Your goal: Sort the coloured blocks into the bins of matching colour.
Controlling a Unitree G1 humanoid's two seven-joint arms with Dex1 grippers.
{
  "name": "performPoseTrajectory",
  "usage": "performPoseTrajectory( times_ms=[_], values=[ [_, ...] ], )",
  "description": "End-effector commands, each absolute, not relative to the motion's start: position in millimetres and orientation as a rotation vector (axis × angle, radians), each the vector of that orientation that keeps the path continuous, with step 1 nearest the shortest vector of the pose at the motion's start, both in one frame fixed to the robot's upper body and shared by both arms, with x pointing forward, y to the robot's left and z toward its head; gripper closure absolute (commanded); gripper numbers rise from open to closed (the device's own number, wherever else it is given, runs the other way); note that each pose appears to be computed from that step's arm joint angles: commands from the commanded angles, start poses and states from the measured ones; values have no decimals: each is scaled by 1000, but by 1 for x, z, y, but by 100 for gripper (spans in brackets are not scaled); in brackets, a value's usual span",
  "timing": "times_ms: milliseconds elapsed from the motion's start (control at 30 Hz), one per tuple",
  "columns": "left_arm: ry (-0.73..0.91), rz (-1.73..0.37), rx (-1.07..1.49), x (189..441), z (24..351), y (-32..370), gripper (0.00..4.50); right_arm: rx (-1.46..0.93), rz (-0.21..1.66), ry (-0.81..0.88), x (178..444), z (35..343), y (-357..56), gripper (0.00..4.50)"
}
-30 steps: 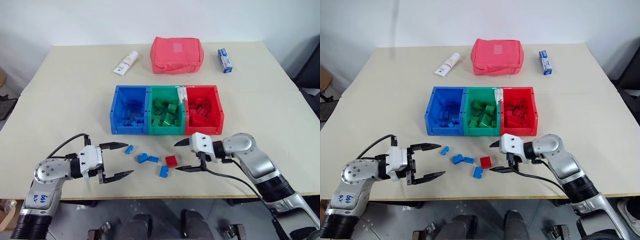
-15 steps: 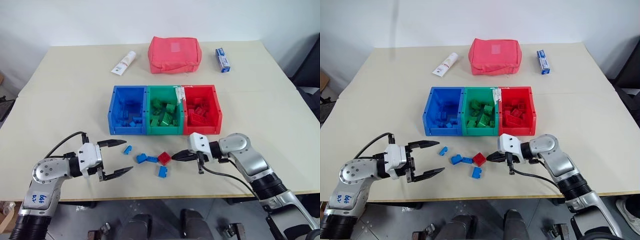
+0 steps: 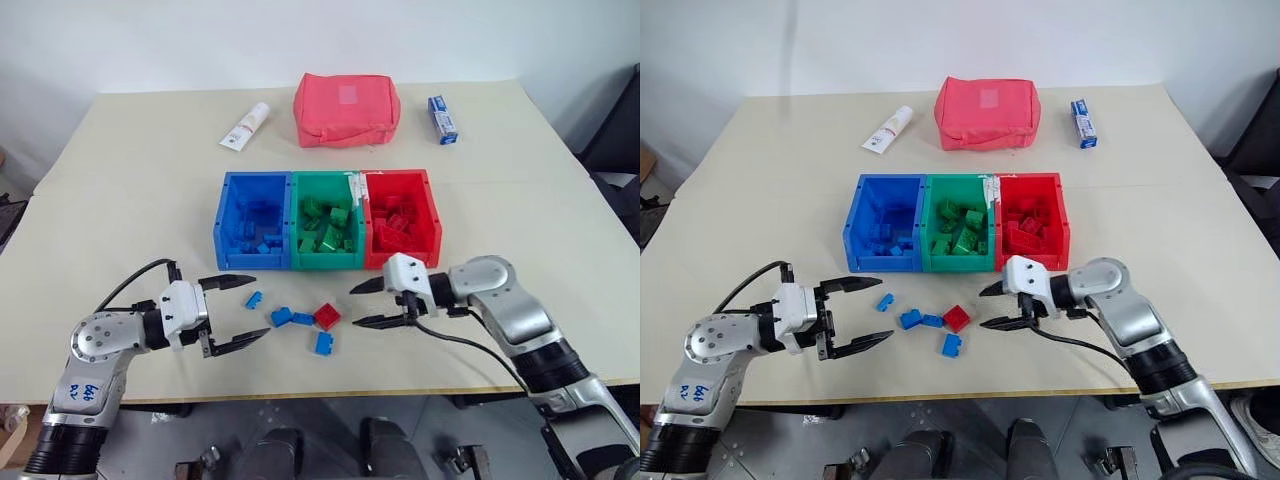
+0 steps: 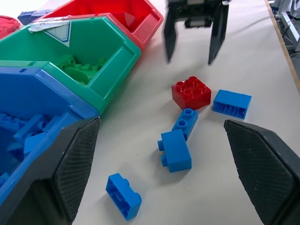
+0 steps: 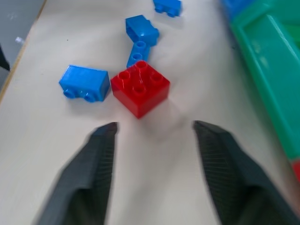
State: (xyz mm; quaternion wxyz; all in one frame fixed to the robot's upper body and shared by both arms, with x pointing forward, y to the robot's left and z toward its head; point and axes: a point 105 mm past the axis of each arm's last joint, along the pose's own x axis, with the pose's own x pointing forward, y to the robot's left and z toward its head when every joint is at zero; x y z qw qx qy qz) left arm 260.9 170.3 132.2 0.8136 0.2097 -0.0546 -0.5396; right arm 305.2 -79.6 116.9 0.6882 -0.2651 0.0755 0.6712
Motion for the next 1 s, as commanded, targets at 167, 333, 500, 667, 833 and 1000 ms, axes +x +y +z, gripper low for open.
performPoseTrajectory(
  times_ms=[167, 333, 500, 667, 833, 1000],
  values=[
    [-132, -1146, 476, 257, 137, 173, 0, -701, 1608, 95, 310, 112, -55, 5],
    [-133, -1136, 478, 258, 137, 174, 0, -692, 1669, 99, 306, 108, -48, 22],
    [-134, -1129, 477, 258, 137, 175, 0, -672, 1670, 88, 306, 109, -50, 143],
    [-140, -1133, 472, 258, 137, 172, 0, -675, 1594, 64, 311, 114, -60, 285],
    [-146, -1140, 460, 261, 136, 169, 0, -626, 1501, 2, 312, 130, -76, 310],
    [-170, -1142, 436, 266, 139, 163, 0, -498, 1335, -81, 314, 163, -97, 310]
  ],
)
